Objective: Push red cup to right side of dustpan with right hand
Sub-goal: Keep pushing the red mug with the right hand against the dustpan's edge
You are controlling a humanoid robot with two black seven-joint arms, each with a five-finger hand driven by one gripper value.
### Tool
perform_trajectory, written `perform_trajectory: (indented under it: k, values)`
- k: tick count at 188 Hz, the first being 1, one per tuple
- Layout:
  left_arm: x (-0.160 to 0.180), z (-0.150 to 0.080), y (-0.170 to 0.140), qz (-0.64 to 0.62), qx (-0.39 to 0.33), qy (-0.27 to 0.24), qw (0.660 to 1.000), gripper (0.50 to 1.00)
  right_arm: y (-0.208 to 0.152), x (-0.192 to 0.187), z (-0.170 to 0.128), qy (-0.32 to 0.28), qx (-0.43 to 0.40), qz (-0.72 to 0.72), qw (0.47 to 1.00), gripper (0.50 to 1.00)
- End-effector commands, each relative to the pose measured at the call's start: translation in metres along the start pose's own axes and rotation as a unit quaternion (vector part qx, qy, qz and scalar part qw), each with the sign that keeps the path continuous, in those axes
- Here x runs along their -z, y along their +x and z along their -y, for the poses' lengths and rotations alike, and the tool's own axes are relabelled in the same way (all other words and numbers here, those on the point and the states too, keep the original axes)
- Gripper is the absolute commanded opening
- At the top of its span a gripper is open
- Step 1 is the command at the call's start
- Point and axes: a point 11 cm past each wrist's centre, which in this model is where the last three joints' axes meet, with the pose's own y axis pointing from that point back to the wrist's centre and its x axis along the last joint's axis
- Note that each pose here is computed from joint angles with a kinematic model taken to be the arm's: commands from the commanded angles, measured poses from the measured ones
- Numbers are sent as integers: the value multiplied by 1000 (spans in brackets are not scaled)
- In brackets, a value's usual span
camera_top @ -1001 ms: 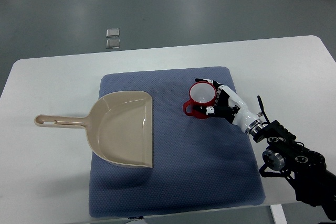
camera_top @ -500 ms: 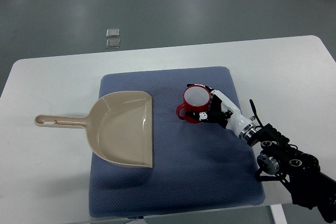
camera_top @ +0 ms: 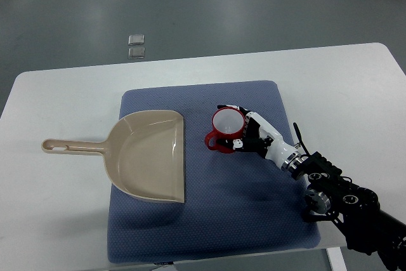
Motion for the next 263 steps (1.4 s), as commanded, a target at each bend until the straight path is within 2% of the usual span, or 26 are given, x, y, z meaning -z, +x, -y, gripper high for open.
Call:
perform_trajectory:
  k: [1, 263]
  values:
    - [0, 0, 0, 0, 0, 0, 1000, 1000, -3, 0, 1, 2, 3, 3, 1000, 928]
    - [0, 0, 0, 0, 0, 0, 1000, 1000, -24, -8, 1, -11, 38, 1, 999, 928]
